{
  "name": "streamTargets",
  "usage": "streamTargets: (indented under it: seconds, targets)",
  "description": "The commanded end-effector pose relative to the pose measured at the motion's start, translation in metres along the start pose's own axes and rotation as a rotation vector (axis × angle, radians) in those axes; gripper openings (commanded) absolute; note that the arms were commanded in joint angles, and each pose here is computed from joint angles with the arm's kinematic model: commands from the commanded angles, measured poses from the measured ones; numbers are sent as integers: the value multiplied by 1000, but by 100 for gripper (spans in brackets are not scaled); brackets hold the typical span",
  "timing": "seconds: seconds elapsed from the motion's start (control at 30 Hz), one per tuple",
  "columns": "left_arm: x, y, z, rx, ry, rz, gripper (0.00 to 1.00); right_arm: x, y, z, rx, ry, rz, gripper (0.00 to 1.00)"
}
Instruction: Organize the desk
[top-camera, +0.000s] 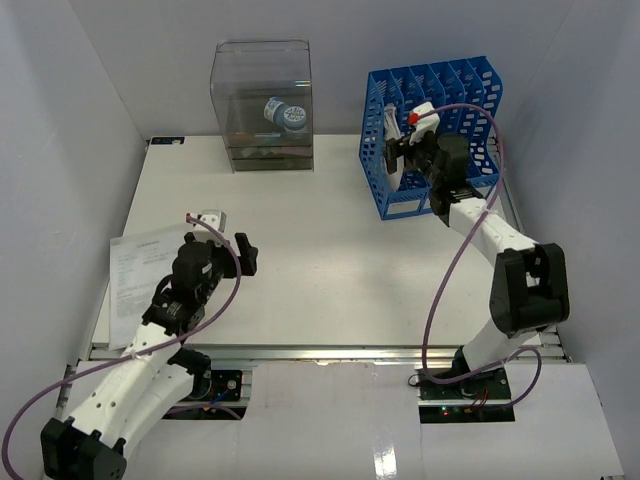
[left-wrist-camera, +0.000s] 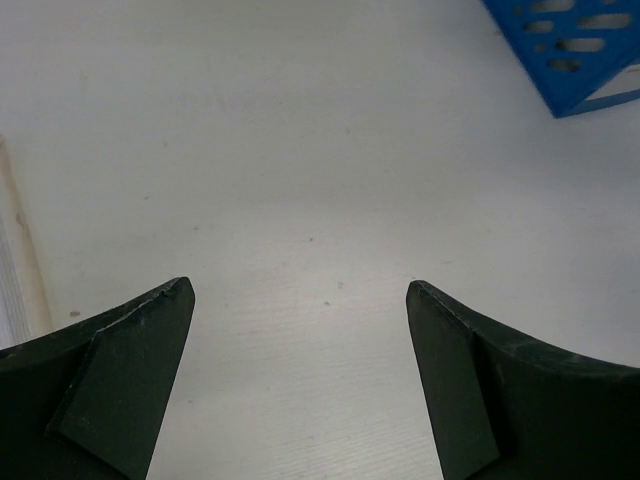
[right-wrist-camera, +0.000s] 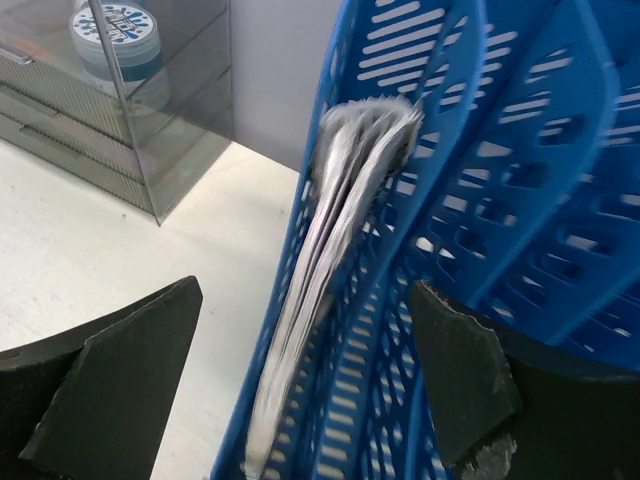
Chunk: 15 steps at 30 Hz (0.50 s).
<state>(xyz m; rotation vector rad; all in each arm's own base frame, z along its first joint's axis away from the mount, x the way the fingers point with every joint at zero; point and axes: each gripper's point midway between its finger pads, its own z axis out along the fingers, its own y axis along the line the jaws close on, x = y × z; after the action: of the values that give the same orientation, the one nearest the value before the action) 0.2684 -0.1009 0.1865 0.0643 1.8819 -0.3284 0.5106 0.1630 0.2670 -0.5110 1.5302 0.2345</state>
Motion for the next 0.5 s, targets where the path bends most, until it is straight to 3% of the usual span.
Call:
streamTargets:
  seconds: [0.0, 0.1, 0.2, 0.33, 0.47]
  targets:
    - [3, 37, 9, -238, 84, -66, 95, -61, 4, -63, -22, -79, -118, 95]
    - [6, 57, 24, -319, 175, -121, 78, -69, 40, -112, -174, -118, -169, 90]
    - [9, 105, 31, -465, 237, -189, 71, -73, 89, -156, -415, -158, -184, 90]
    - [26, 163, 30, -724, 321, -167, 76, -46, 132, -183, -657, -61, -55, 90]
    - [51, 192, 43, -886, 465, -117, 76, -19, 143, -194, -674, -75, -32, 90]
